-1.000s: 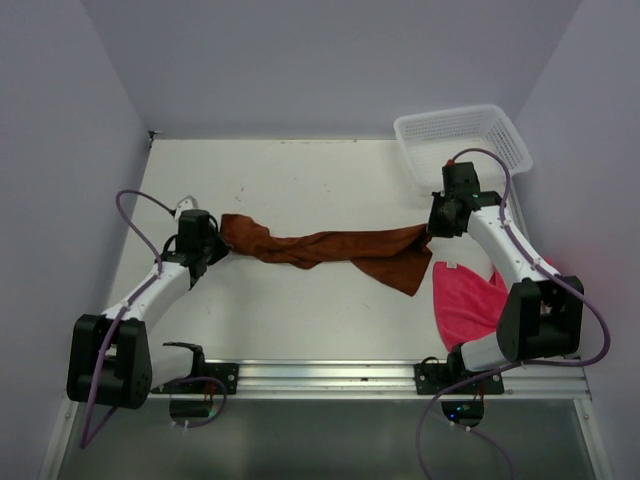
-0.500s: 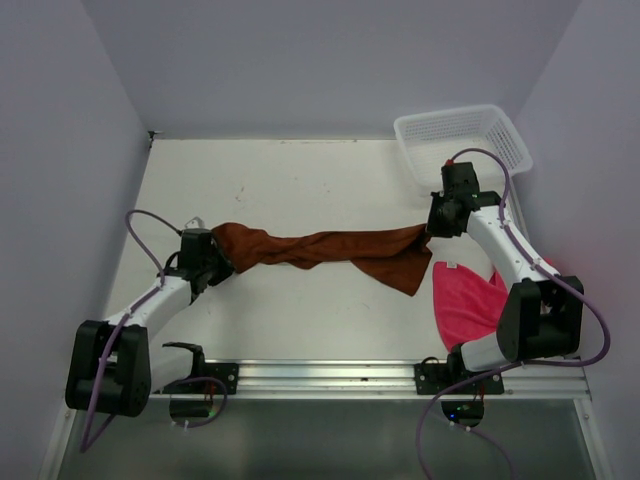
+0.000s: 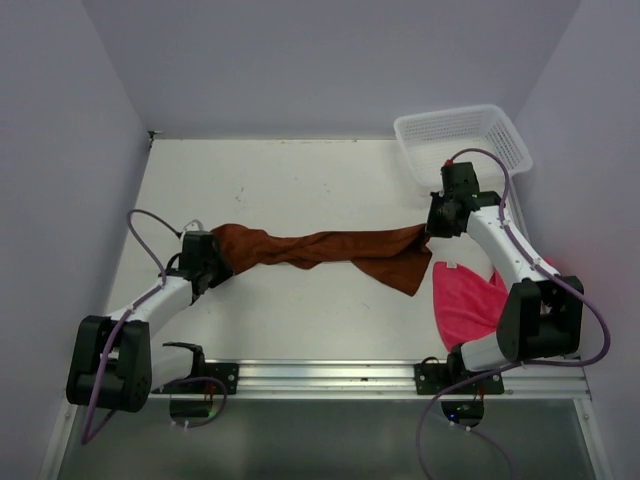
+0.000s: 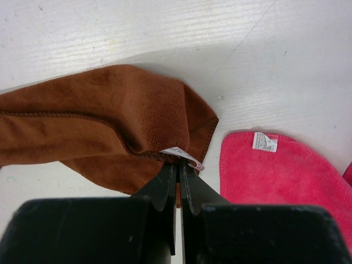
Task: Roll the towels
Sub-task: Flatten the towel
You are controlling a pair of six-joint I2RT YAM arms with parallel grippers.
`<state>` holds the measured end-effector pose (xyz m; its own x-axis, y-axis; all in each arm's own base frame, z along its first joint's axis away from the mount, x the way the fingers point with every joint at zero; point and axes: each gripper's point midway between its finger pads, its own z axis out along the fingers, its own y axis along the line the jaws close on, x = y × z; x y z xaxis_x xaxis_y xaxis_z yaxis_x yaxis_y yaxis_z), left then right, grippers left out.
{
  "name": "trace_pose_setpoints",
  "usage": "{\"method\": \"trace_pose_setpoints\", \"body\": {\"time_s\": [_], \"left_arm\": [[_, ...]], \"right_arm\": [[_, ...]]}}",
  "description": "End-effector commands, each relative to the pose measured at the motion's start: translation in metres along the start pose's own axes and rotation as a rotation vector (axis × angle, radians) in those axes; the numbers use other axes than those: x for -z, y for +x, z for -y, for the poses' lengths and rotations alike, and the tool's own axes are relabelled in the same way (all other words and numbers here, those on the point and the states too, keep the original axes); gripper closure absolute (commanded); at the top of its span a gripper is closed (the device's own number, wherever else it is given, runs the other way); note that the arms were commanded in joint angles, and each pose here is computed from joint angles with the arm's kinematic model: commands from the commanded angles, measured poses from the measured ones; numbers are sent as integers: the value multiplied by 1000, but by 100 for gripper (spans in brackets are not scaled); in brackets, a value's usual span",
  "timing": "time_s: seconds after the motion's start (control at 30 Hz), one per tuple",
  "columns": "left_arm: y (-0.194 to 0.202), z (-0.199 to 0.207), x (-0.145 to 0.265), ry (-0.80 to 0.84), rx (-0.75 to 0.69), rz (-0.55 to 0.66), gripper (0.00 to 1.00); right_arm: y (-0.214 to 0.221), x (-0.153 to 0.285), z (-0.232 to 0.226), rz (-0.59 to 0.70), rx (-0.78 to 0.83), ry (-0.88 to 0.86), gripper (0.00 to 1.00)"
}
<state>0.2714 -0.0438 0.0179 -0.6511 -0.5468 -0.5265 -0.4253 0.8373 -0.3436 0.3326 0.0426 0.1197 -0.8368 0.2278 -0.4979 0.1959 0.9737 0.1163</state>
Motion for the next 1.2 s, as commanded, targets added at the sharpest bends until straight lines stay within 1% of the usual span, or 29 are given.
{"method": "trace_pose_setpoints", "body": {"time_s": [0.0,0.23,0.37,0.63,0.83,1.17], "left_arm": [[-13,1,0,17,-19,68,69],[-16,7,4,65,-16,96,69],[-27,18,12,128,-19,161,69],[-19,13,5,106,-33,122,68],[-13,11,-2,91,-40,86,66],[-16,15,-5,100,-37,89,64]], "right_arm": [[-1,-1,-3,8,15,-11,100],[-1,-2,-3,7,15,-10,100],[-2,-2,-3,8,14,-12,100],[-2,-2,-4,11,15,-13,100],[-2,-2,-4,7,14,-13,100],[-1,-3,-4,5,16,-14,100]]}}
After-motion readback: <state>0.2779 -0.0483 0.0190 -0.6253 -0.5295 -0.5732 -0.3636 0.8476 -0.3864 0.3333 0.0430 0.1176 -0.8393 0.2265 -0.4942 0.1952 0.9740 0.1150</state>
